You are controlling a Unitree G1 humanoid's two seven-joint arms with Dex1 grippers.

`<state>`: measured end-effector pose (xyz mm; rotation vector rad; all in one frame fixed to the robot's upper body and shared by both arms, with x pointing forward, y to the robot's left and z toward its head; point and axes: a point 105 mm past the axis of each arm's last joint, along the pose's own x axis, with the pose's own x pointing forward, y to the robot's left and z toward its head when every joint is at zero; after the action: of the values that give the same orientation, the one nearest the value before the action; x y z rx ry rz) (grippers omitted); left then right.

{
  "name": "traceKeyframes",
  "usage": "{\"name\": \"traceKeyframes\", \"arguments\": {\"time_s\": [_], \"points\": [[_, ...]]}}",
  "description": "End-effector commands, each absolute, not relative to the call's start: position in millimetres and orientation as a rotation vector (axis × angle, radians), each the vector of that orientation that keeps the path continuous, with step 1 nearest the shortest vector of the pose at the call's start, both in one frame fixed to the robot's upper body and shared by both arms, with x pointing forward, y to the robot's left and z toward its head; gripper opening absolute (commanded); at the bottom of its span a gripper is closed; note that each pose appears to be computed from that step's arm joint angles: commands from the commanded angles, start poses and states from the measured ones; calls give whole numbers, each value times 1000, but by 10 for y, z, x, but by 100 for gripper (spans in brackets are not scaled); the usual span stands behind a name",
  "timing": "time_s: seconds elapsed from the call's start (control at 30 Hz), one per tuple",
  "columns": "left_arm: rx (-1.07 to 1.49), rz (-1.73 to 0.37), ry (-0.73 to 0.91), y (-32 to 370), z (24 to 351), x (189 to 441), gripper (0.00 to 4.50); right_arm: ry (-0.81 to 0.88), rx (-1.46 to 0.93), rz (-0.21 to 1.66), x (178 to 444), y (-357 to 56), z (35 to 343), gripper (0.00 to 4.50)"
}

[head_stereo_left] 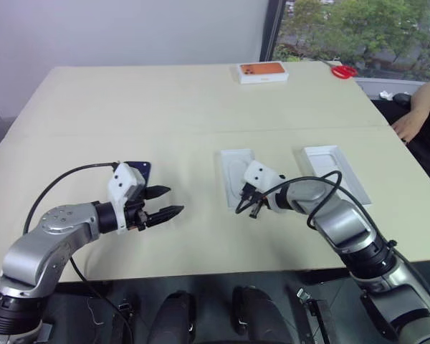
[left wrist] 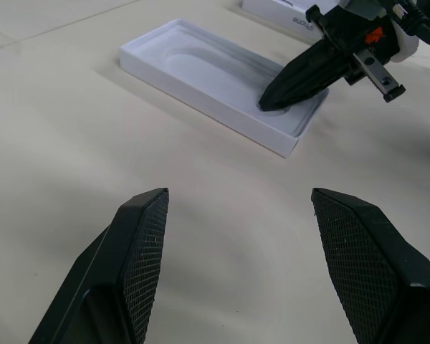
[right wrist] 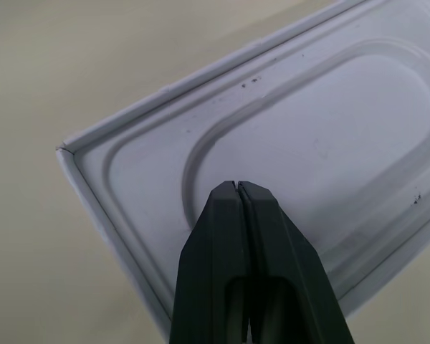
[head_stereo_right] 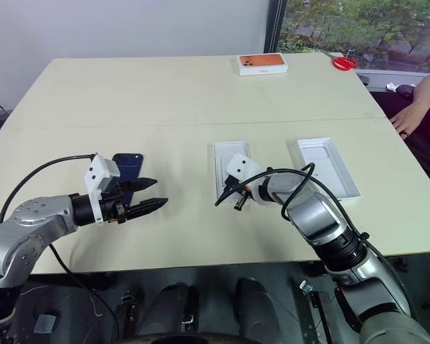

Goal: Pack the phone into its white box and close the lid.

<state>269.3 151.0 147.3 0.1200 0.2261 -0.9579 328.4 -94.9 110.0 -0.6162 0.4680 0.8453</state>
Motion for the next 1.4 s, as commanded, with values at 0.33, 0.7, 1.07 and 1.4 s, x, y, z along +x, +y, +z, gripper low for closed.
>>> {"name": "traceKeyframes", "arguments": {"time_s": [0.33,0.7,1.07,1.4], "points": [[118,-884,179,1659,1650,2754,336,252,-617,880,3330,-790,1496,7],[-80,-414,185,2463,1804,3085,447,131,-553,988,3282,-192,1677,0],[-317,-144,643,2972,1445,3176,447,199,-529,1041,3380,532,1408,0],[-404,-277,854,2697,1197,3096,447,254,-555,1154,3192,886,1180,0]]}}
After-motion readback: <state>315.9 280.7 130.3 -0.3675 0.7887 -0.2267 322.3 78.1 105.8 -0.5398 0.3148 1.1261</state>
